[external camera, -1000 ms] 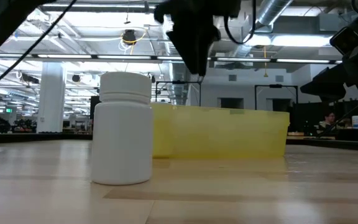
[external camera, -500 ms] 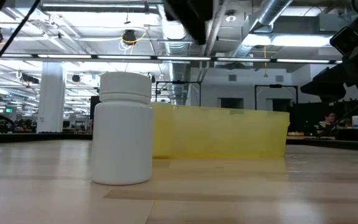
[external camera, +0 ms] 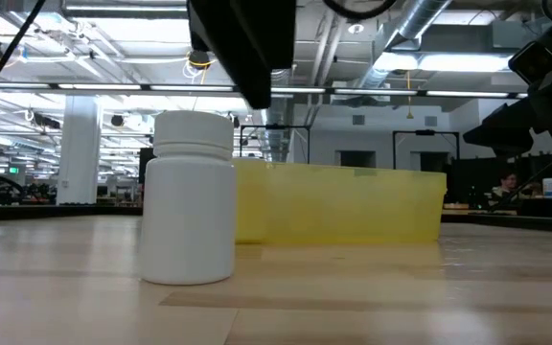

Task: Pick and place pill bottles into a basket
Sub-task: Put the white pill bottle into the yellow bin

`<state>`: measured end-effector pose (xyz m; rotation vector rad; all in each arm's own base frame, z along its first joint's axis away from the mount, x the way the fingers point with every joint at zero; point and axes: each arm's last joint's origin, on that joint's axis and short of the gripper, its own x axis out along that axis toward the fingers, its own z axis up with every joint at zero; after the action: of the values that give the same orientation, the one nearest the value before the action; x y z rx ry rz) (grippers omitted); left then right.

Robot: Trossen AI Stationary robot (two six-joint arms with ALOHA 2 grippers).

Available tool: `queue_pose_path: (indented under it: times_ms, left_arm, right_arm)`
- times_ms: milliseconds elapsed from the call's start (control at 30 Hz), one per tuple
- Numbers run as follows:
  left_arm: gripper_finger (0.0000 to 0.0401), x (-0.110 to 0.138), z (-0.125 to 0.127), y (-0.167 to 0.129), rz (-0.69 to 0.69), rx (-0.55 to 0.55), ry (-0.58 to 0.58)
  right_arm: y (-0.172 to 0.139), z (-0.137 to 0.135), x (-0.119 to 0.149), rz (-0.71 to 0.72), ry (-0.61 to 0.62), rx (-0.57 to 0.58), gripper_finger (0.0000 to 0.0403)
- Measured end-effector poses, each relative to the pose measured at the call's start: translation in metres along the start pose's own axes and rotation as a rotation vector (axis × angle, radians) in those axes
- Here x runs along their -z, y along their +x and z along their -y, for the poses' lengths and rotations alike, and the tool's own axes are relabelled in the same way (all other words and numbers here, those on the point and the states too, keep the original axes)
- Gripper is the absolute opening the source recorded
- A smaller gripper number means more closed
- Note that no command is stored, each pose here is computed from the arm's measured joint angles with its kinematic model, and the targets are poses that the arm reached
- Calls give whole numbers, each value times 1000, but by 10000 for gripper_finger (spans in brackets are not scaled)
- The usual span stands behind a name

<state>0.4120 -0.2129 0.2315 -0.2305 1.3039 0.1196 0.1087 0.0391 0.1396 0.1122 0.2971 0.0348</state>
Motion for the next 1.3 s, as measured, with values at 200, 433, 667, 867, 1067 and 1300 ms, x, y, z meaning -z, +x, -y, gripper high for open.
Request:
queue_pose_path:
  times_ms: [200,433,667,867,1067,1300]
  left_arm:
    - [221,6,1,1,-29,-22,-12]
    - [238,8,-1,1,-52,-53,-25]
    - [249,11,-2,8,-58,-53,-27]
    - [250,17,0,30,-55,-18,-40]
    - [250,23,-3,43,-75,-25,-49]
    - [250,26,-3,51,-103,21,-58]
  right_arm:
    - [0,0,0,0,0,0,230]
    - [0,0,0,0,0,0,230]
    - [0,0,0,0,0,0,230]
    - [0,0,0,0,0,0,230]
    - [0,0,0,0,0,0,230]
    - [0,0,0,0,0,0,230]
